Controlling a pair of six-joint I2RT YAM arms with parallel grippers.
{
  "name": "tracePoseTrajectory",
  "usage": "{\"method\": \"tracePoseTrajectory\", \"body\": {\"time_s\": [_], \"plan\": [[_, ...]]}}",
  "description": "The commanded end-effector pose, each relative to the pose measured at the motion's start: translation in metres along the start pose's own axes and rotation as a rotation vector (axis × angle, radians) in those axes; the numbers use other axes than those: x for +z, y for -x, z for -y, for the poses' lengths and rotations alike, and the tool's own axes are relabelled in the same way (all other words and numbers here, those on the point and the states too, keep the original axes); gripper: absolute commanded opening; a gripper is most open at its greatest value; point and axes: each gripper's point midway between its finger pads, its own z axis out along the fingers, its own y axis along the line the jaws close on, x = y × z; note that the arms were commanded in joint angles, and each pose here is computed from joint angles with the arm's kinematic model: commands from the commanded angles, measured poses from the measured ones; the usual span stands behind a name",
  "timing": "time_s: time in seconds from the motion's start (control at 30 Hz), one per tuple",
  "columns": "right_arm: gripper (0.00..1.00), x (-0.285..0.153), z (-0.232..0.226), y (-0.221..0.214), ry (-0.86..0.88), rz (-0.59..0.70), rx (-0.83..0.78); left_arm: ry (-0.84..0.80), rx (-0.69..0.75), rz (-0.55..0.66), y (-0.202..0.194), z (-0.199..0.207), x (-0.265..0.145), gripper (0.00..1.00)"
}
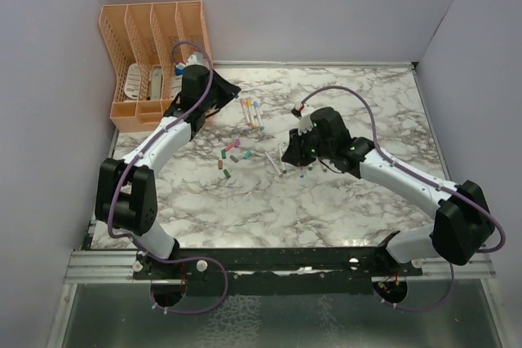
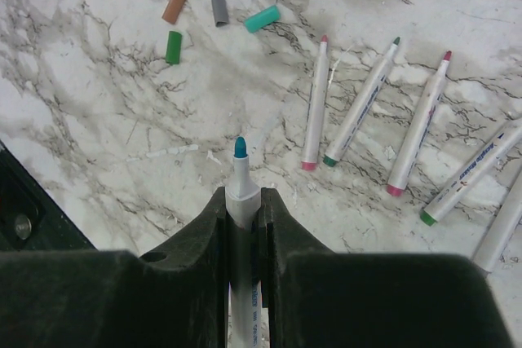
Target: Open the pen caps
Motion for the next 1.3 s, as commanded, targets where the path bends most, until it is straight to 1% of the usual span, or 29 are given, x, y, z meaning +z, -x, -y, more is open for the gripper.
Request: {"method": "tracePoseTrajectory", "body": {"time_s": [0.0, 0.2, 0.43, 0.63, 0.87, 1.27], "plan": [[0.01, 0.01, 0.017, -0.014, -0.082, -0.055, 0.004, 0.038, 0.073, -0.106, -0.033, -0.015, -0.012, 0.0], [0.01, 0.029, 0.036, -0.029, -0.166, -0.116, -0.001, 0.156, 0.18, -0.221, -0.083, -0.059, -0.04, 0.0], [0.01, 0.04, 0.054, -0.045, -0.24, -0.166, 0.0, 0.252, 0.321, -0.3, -0.127, -0.076, -0.054, 0.0], [0.01, 0.042, 0.064, -0.05, -0.292, -0.179, 0.011, 0.313, 0.357, -0.364, -0.155, -0.098, -0.059, 0.0], [0.01, 0.043, 0.069, -0.068, -0.303, -0.227, 0.018, 0.363, 0.375, -0.412, -0.172, -0.121, -0.063, 0.0], [0.01, 0.038, 0.059, -0.1, -0.286, -0.278, 0.051, 0.392, 0.395, -0.472, -0.19, -0.138, -0.064, 0.0]]}}
